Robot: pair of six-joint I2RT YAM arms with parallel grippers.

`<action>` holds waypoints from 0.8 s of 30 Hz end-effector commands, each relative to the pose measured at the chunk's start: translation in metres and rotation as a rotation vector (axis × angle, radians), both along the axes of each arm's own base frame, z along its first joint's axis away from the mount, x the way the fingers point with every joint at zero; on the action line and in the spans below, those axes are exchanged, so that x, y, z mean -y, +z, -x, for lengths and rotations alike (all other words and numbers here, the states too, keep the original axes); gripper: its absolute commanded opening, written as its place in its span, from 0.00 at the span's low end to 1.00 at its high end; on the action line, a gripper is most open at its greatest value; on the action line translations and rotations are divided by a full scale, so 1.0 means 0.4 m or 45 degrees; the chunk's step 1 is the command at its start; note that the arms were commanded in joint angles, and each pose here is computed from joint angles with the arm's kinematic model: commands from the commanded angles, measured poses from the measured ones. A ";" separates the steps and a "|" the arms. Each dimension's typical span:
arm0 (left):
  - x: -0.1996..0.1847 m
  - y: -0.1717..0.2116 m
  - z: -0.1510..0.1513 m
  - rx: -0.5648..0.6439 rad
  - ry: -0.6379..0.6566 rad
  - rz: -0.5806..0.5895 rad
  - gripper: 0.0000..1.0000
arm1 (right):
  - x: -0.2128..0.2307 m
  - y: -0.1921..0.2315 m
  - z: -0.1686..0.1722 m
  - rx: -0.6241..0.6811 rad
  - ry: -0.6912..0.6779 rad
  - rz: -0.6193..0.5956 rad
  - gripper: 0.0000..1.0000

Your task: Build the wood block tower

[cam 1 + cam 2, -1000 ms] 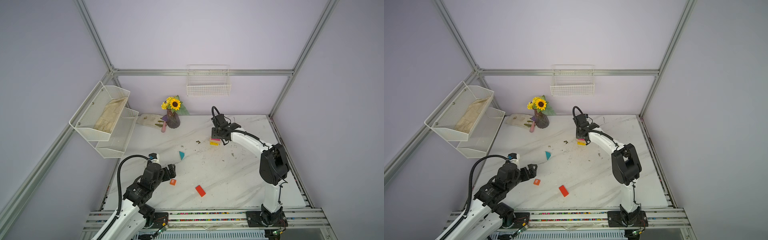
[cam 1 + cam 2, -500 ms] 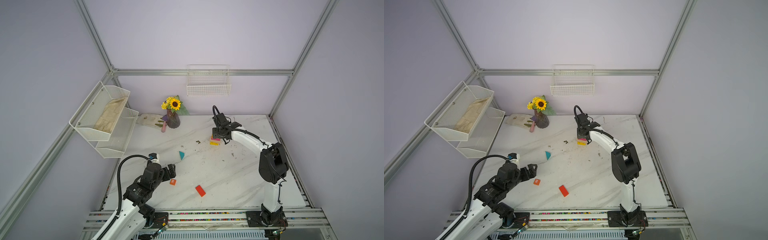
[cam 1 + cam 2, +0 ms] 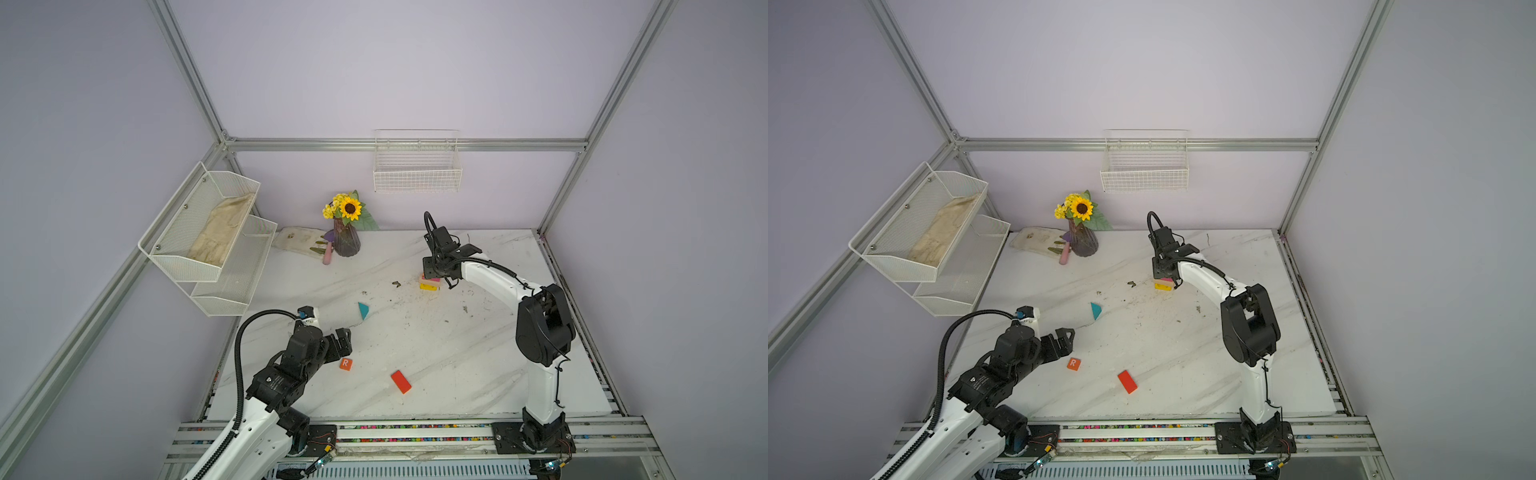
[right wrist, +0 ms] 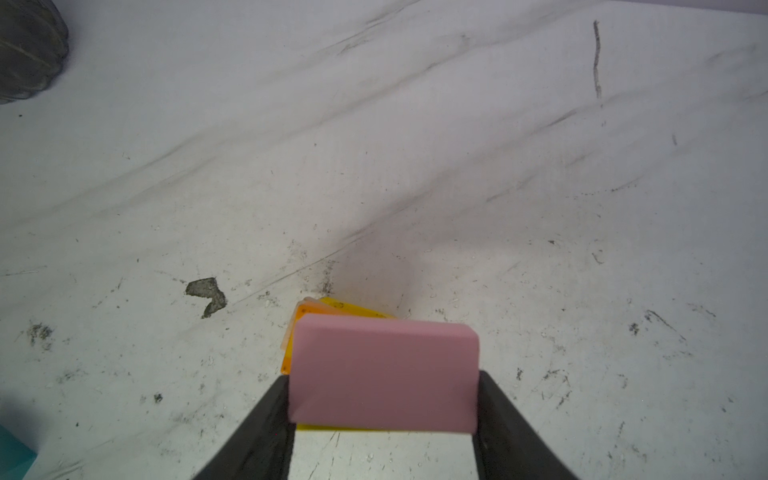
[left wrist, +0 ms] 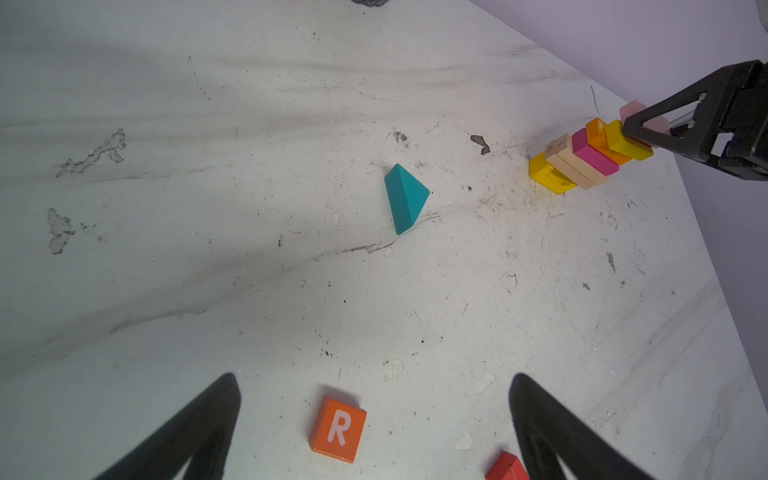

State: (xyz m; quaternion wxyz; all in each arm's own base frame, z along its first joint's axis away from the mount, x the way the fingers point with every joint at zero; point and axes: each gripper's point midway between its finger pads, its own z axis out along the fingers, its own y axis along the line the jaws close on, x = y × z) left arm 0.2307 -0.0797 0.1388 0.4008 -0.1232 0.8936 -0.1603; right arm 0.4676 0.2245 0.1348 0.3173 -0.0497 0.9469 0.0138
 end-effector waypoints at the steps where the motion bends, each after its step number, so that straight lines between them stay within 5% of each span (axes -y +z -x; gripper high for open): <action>1: 0.003 0.005 -0.011 0.038 -0.008 -0.010 1.00 | 0.006 0.004 -0.011 0.000 0.000 0.008 0.63; 11: 0.002 0.005 -0.012 0.038 -0.008 -0.012 1.00 | 0.004 0.006 -0.002 -0.010 -0.012 -0.022 0.80; 24: 0.003 0.006 -0.011 0.041 -0.010 -0.010 1.00 | -0.007 0.005 0.011 -0.032 -0.008 -0.076 0.84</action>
